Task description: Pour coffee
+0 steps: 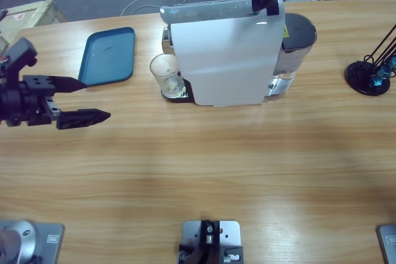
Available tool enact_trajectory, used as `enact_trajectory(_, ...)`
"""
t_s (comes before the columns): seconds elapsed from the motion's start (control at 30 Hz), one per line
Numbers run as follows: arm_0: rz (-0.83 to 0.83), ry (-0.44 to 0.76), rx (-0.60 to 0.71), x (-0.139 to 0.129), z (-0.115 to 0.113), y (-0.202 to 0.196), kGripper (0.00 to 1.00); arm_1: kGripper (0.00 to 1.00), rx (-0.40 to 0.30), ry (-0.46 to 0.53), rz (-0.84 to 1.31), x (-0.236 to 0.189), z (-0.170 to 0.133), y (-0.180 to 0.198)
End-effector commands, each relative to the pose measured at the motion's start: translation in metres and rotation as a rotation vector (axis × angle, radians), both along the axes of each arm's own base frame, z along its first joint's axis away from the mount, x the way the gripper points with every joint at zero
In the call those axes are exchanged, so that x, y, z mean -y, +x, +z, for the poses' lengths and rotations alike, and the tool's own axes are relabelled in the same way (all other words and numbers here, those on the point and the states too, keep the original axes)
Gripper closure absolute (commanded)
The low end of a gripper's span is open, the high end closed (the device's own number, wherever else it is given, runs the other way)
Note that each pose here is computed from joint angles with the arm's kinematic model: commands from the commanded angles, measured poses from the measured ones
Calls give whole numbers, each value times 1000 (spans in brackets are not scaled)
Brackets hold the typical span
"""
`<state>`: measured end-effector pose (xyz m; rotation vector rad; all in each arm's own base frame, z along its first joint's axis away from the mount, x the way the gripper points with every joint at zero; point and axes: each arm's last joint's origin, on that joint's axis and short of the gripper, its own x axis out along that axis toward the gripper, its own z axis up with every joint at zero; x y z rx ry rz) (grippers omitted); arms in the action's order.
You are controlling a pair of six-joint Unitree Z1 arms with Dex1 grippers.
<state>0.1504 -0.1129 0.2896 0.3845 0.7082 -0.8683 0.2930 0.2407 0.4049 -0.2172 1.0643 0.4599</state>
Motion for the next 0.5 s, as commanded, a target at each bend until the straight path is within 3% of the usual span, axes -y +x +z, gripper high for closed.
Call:
enact_trajectory(0.03, -6, 16, -11, 3, -6, 1, 2, 0, 15, -14, -18, -3, -1, 0)
enact_trajectory(0.5, -14, 21, -24, 4, -9, 0, 2, 0, 22, -15, -26, 1, 2, -3)
